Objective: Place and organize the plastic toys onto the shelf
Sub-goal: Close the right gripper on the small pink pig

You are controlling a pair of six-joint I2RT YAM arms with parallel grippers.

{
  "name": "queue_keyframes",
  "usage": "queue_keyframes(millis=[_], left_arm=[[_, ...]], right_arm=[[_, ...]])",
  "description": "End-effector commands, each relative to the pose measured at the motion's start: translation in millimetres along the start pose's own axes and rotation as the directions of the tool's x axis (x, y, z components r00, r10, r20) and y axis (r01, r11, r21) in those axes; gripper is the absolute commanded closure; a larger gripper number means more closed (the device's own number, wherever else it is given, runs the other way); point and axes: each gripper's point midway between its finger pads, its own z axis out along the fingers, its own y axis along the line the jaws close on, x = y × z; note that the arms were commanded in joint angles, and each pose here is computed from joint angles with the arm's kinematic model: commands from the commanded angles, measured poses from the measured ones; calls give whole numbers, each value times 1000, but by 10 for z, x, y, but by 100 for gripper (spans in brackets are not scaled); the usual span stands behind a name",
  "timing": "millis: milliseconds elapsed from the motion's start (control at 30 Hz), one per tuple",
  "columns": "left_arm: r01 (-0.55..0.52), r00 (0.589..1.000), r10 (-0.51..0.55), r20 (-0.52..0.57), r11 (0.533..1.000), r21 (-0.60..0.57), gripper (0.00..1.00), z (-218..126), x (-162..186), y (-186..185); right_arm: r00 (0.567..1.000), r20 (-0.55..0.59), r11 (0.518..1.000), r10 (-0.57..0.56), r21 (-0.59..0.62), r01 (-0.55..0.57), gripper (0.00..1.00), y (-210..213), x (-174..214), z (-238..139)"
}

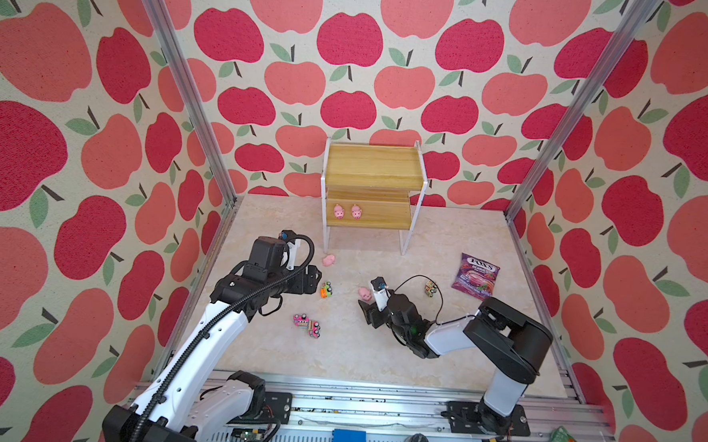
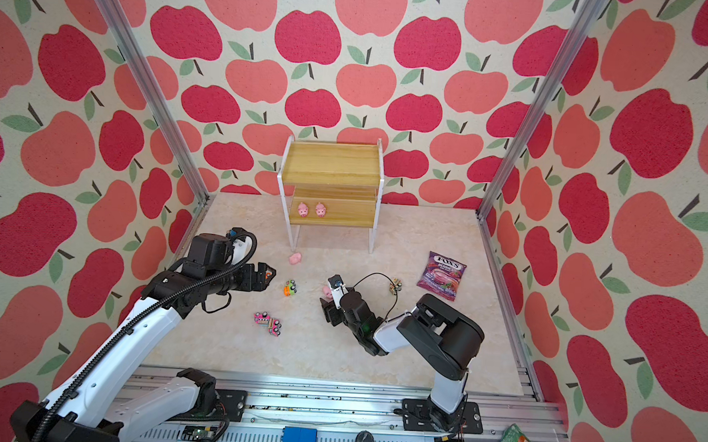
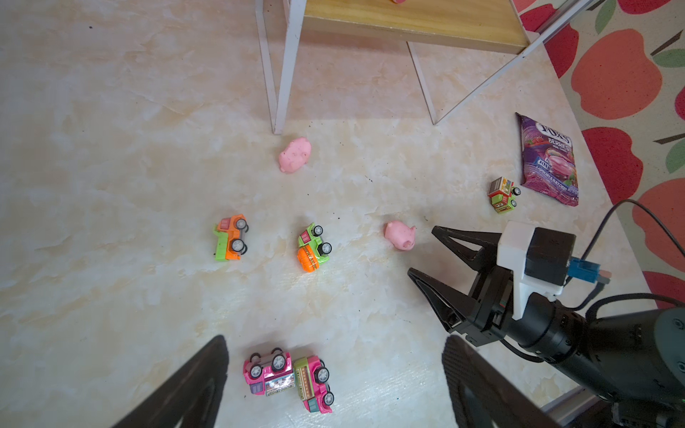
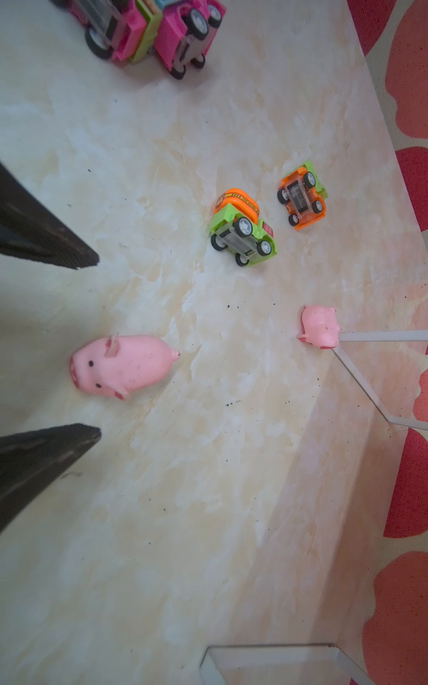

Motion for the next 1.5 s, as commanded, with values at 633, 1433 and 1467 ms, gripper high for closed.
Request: queue_keyframes(millis=[633, 1433, 1467], left_arm=[[-26, 1000, 26, -14, 1000, 8, 7, 10, 69, -37], [-26, 999, 26, -21, 1000, 6, 7, 31, 76, -32], [-26, 999, 26, -20, 1000, 6, 7, 28, 74, -35]], right_arm=[[999, 27, 999, -36, -30, 37, 45, -102, -7, 318], [999, -29, 998, -24, -65, 22, 62, -76, 102, 395], [999, -29, 998, -25, -66, 23, 63, -73, 98, 393]])
